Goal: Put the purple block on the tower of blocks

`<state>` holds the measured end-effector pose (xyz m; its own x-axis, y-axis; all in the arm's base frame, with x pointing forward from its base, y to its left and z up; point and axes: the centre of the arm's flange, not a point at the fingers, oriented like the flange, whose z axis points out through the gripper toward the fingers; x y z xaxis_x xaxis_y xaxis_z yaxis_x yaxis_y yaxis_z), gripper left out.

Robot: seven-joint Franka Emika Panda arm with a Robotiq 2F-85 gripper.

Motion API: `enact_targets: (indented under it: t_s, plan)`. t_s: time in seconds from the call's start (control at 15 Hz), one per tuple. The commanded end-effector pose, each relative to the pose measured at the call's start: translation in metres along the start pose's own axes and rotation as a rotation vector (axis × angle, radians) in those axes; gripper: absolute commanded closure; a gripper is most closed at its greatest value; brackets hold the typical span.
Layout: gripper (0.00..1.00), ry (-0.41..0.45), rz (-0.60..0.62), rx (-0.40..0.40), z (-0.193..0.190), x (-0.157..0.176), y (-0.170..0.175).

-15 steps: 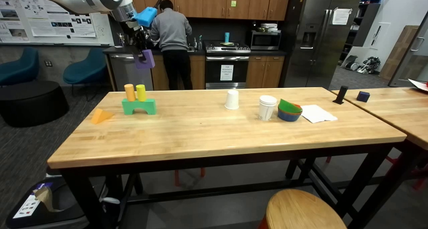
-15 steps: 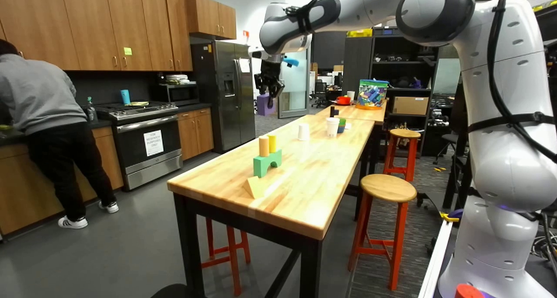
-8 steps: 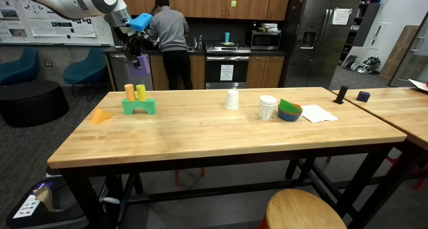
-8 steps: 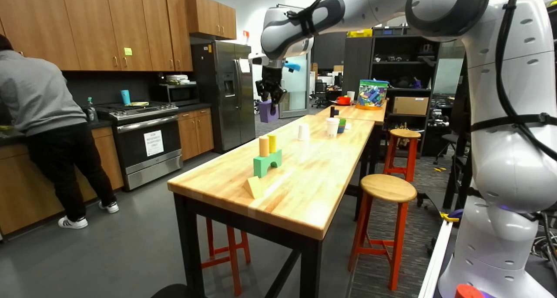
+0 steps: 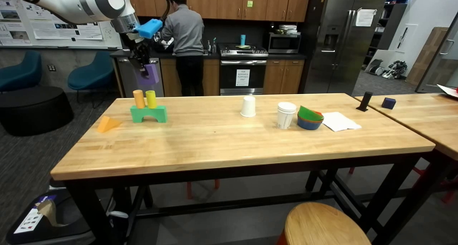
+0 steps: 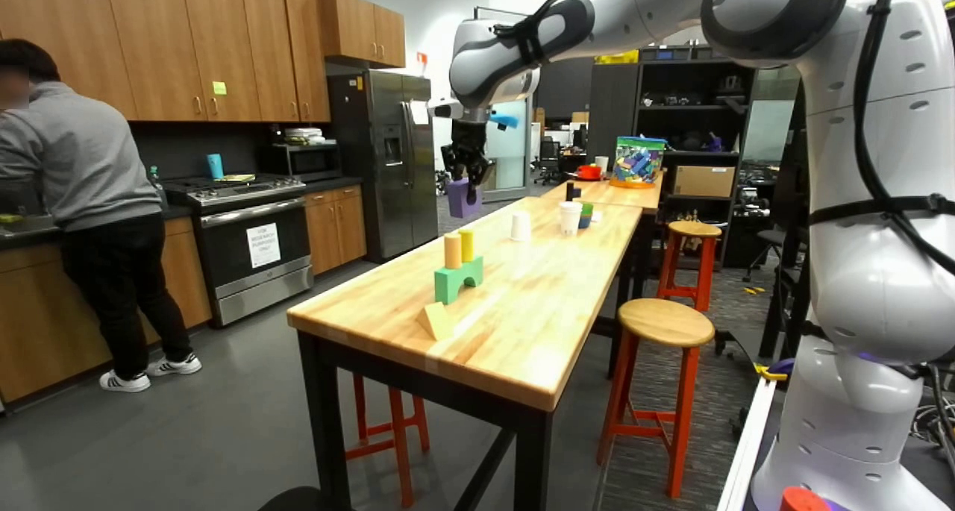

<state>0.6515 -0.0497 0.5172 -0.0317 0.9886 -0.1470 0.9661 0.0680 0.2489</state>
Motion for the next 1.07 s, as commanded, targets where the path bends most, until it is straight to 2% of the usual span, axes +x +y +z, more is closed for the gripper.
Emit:
enact_targets:
  t_s: [0.0, 1.0]
  plan:
    - [0.84, -0.002, 0.016, -0.015, -0.004, 0.003, -0.011]
    - [0.84, 0.015, -0.011, -0.022, 0.006, 0.017, -0.005]
